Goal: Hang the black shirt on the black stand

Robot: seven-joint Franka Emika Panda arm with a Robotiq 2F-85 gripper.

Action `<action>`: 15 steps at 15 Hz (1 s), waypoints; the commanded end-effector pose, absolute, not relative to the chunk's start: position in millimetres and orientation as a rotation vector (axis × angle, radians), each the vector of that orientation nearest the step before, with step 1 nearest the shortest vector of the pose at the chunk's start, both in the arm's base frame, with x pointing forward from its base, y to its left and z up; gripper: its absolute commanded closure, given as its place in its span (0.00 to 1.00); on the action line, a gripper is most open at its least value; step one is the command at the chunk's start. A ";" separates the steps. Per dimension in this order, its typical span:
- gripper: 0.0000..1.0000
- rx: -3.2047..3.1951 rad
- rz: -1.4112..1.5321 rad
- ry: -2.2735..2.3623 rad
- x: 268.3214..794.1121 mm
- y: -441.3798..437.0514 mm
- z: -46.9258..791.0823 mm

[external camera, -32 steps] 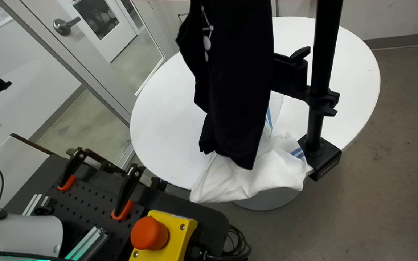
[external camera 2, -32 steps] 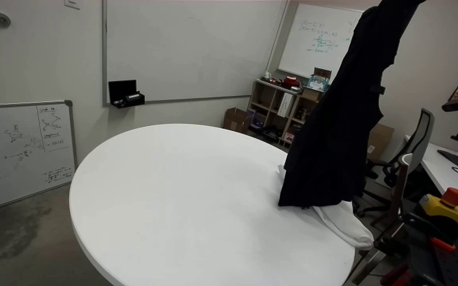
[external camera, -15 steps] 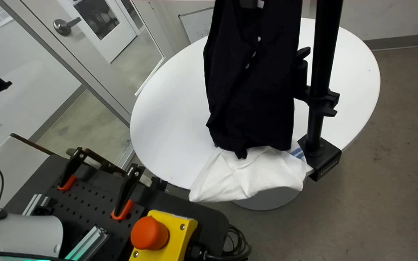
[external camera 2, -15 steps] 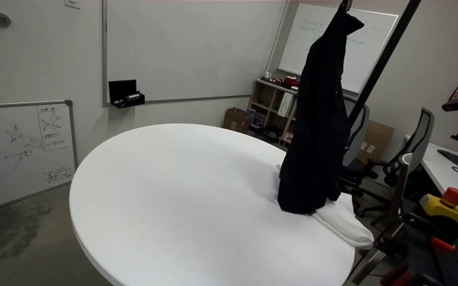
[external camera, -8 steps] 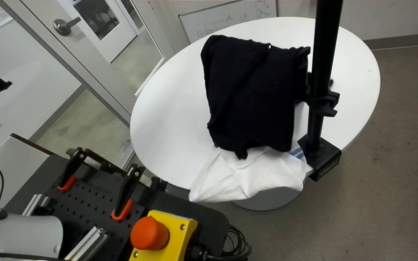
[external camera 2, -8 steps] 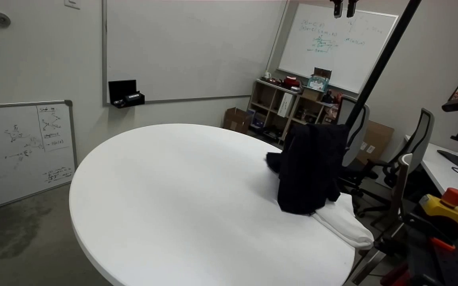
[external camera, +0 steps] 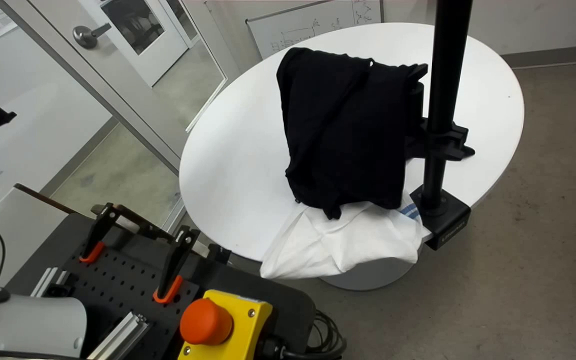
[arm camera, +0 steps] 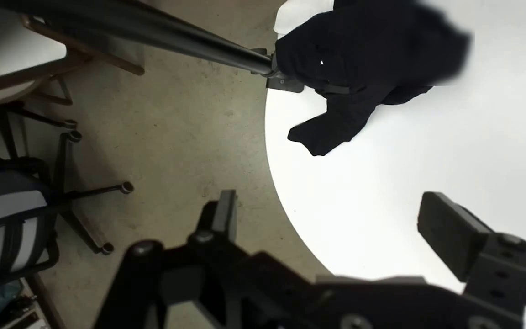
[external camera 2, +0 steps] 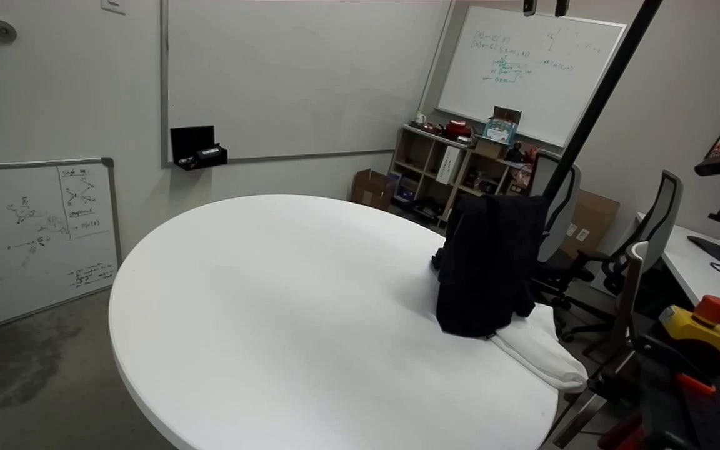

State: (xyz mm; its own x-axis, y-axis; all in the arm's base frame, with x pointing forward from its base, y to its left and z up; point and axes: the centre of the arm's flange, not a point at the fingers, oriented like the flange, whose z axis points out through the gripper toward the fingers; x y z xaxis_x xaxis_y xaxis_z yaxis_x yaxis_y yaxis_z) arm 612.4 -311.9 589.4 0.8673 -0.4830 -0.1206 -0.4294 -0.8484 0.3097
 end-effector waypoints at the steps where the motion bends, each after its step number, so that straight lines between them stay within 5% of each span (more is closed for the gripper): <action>1: 0.00 2.893 -0.288 -0.449 590.3 -299.2 590.0; 11: 0.00 3.033 -0.353 0.187 563.0 -217.9 537.6; 12: 0.00 3.015 -0.357 0.075 616.8 -247.4 566.6; 15: 0.00 3.024 -0.380 0.140 613.4 -232.3 558.2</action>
State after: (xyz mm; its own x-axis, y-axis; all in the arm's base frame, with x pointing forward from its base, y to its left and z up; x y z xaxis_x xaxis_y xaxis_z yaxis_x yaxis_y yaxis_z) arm 613.3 -232.2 558.2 0.9649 0.0798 -0.2503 0.1023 -0.9917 0.0780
